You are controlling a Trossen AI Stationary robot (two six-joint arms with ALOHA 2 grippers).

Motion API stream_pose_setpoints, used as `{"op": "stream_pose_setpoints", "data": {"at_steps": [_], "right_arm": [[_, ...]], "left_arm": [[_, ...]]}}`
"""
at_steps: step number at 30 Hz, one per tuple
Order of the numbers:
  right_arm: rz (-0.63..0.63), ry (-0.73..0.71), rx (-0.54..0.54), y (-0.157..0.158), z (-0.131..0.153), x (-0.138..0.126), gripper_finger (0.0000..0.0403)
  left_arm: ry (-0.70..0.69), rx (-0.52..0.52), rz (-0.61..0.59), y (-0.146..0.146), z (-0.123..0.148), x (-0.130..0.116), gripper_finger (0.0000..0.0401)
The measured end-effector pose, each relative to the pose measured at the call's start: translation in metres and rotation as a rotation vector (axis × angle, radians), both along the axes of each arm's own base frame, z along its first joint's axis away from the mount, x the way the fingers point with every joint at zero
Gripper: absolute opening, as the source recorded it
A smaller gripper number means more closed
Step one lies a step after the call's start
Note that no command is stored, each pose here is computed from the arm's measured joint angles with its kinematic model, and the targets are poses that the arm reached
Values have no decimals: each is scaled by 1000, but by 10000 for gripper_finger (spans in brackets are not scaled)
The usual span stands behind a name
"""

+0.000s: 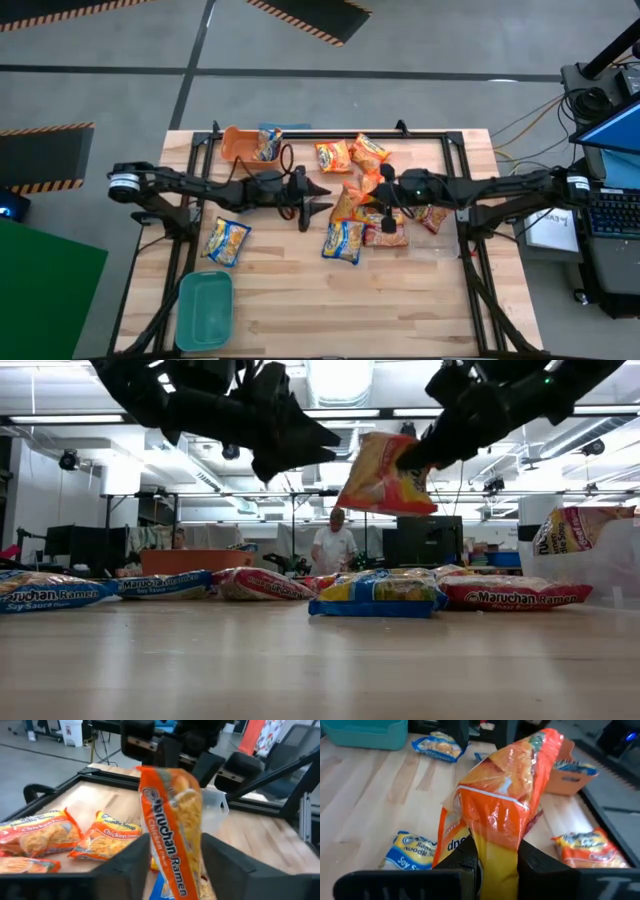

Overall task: Sort Maruchan noodles
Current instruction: Put the orange noodle pack into the green bin

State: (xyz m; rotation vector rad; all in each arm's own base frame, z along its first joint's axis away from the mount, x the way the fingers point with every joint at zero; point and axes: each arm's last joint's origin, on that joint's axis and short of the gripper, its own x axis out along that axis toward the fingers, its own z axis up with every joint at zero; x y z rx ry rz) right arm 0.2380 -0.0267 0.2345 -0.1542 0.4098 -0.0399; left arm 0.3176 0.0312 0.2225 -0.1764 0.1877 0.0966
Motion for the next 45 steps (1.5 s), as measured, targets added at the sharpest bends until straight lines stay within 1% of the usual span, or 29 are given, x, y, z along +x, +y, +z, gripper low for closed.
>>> {"op": "stream_pose_setpoints", "data": {"at_steps": [3,7,10,13,20,22,25,31,36,39,42,45], "right_arm": [[-5,-4,-35,5,0,1,54],[14,-3,-62,8,-2,4,54],[25,8,-81,8,-4,7,54],[31,9,-95,8,-5,8,54],[41,-6,-123,8,-3,8,54],[41,-6,-123,8,-3,8,54],[42,-3,-122,8,-4,8,54],[42,-2,-121,8,-4,8,54],[40,-3,-122,8,-4,8,54],[40,-3,-122,8,-4,8,54],[46,-3,-130,8,-4,8,54],[56,-4,-134,9,-4,8,54]], "left_arm": [[-7,-8,-2,0,-5,5,225],[-28,-17,-77,-1,-12,11,273],[-47,-30,-80,-1,-18,15,291],[-67,-43,-87,-1,-25,20,294],[-144,-89,-93,0,-39,30,279],[-174,-101,-92,0,-43,32,272],[-182,-112,-91,0,-48,34,255],[-172,-121,-80,1,-53,35,207],[-171,-120,-55,1,-53,35,153],[-169,-150,-52,2,-53,35,127],[-167,-170,-79,2,-54,35,125],[-163,-178,-134,1,-54,35,150]]}}
